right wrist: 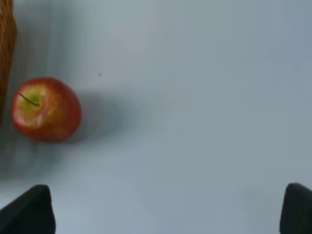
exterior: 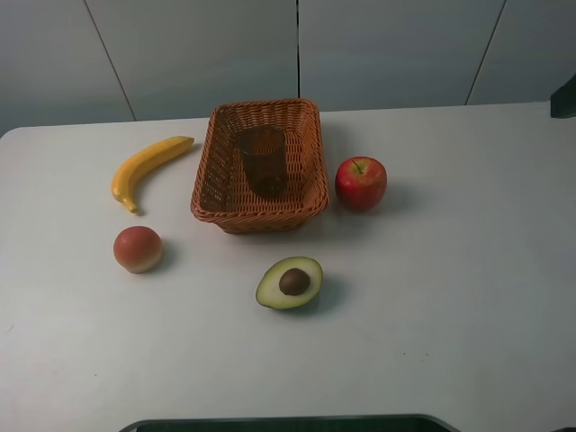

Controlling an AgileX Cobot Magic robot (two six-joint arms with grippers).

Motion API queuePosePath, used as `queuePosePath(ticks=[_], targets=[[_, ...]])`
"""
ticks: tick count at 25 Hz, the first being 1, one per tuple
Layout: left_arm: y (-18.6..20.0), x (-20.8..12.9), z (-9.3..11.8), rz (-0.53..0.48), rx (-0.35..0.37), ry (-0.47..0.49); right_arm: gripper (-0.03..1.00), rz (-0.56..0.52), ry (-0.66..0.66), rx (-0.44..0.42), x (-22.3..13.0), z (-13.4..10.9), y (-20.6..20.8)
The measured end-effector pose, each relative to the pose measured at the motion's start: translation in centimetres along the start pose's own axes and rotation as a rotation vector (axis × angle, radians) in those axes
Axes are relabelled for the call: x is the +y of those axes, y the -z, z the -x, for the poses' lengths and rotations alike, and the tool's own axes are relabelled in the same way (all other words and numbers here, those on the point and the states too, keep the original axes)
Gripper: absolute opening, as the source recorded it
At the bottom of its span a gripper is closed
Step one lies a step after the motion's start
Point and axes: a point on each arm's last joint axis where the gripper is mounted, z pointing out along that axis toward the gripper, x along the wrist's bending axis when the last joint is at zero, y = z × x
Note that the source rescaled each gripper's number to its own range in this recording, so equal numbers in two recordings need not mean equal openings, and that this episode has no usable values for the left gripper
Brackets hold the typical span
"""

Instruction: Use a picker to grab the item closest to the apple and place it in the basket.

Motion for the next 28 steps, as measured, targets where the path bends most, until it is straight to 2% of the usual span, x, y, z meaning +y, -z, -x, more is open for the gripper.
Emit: queuePosePath(ticks=[4,14,28], targets=[[0.0,0.0,0.0,0.0,0.0,0.0,1.0,0.105,0.019,-0.005,-1.4,0.2,3.0],[0.0,0.0,0.0,0.0,0.0,0.0,1.0,0.308,0.082,-0.04,-8.0,1.0,9.6],[0.0,0.0,0.0,0.0,0.0,0.0,1.0,0.385,0.114,-0.045,-13.6,1.7,8.8]])
